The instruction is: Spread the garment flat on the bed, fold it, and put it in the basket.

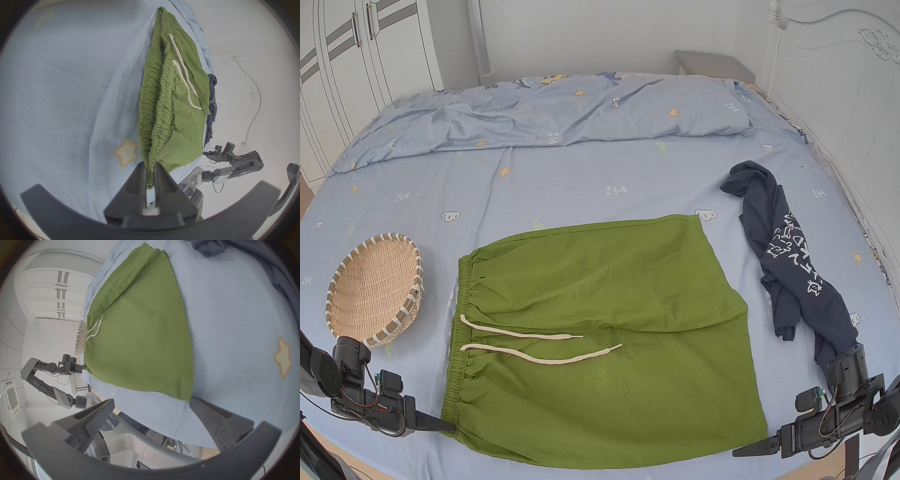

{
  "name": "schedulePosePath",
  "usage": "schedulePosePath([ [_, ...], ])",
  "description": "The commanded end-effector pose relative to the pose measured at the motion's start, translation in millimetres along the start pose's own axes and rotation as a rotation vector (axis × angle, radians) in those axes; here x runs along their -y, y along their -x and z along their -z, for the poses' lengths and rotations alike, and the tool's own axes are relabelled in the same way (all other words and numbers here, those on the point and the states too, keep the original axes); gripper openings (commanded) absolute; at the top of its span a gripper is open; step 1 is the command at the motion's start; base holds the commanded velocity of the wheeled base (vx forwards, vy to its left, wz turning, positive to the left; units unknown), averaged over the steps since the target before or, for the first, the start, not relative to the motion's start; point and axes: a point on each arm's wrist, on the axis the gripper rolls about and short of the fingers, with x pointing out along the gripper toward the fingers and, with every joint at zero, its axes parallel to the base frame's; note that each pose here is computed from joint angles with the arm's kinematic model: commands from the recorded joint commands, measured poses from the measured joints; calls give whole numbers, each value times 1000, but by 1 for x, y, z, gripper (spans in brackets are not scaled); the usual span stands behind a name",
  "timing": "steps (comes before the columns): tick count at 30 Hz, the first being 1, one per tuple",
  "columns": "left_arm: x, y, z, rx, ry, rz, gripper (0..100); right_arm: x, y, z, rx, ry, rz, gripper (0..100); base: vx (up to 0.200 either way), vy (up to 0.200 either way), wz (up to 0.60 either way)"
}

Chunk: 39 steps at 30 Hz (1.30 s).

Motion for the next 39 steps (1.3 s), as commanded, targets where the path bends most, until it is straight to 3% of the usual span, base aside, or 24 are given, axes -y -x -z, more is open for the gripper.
schedulePosePath([
  [1, 1, 0, 0, -2, -3, 1, 0, 5, -6, -3, -27, -29, -13, 100, 0, 0, 0],
  [7, 1, 0, 1, -2, -1, 1, 0, 14, -17, -13, -25, -51, -71, 100, 0, 0, 0],
  [24, -1, 0, -1, 3, 1, -1, 0, 24, -17, -17, 16, -88, -91, 100, 0, 0, 0],
  [25, 0, 0, -2, 4, 0, -1, 0, 25, -16, -18, 23, -92, -89, 0, 0, 0, 0],
  [39, -1, 2, -2, 15, 2, -4, 0, 34, -8, -10, 41, -123, -75, 0, 0, 0, 0],
])
